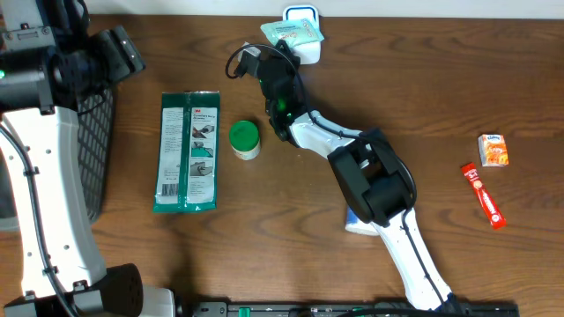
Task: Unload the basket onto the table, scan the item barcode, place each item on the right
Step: 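Hold the wipes packet against the scanner window, then carry the wipes packet right and drop it near the red stick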
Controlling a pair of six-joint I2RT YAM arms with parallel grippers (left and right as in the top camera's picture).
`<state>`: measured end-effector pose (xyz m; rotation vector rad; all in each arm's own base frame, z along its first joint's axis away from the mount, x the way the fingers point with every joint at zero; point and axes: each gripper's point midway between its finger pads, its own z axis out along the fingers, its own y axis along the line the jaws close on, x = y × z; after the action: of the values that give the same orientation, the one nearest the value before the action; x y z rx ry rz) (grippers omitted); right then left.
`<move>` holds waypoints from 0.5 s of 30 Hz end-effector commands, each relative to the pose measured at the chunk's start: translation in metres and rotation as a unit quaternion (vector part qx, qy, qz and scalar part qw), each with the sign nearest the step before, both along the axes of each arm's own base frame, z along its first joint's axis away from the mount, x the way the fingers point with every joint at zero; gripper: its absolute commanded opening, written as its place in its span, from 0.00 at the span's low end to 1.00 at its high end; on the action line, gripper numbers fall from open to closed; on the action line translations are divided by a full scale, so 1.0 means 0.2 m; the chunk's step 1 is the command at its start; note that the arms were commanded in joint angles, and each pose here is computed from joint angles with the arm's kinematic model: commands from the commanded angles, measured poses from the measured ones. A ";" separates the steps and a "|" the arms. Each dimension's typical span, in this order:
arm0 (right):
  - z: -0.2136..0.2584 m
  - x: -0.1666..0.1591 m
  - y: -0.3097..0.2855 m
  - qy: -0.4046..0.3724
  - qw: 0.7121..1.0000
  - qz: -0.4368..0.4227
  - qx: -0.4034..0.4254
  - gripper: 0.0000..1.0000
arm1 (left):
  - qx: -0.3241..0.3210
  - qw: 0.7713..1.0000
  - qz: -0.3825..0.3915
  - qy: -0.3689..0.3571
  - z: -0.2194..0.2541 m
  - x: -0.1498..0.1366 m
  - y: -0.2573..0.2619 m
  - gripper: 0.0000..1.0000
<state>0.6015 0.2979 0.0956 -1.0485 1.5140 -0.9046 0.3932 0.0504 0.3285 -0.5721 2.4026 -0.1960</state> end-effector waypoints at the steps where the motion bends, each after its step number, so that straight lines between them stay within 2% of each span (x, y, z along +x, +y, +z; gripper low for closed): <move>1: -0.01 0.01 0.03 -0.002 1.000 0.003 0.016 0.01 | 0.000 1.000 -0.003 0.000 0.00 0.00 0.00 0.85; 11: 0.02 0.02 0.00 -0.013 0.997 -0.019 0.077 0.01 | 0.000 1.000 -0.003 0.000 0.00 0.00 0.00 0.85; 15: 0.25 0.03 -0.10 -0.107 0.976 -0.073 0.176 0.01 | 0.000 1.000 -0.003 0.000 0.00 0.00 0.00 0.85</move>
<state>0.6053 0.2934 0.1256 -0.7787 1.4993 -0.8126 0.3932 0.0504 0.3285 -0.5726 2.4025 -0.1962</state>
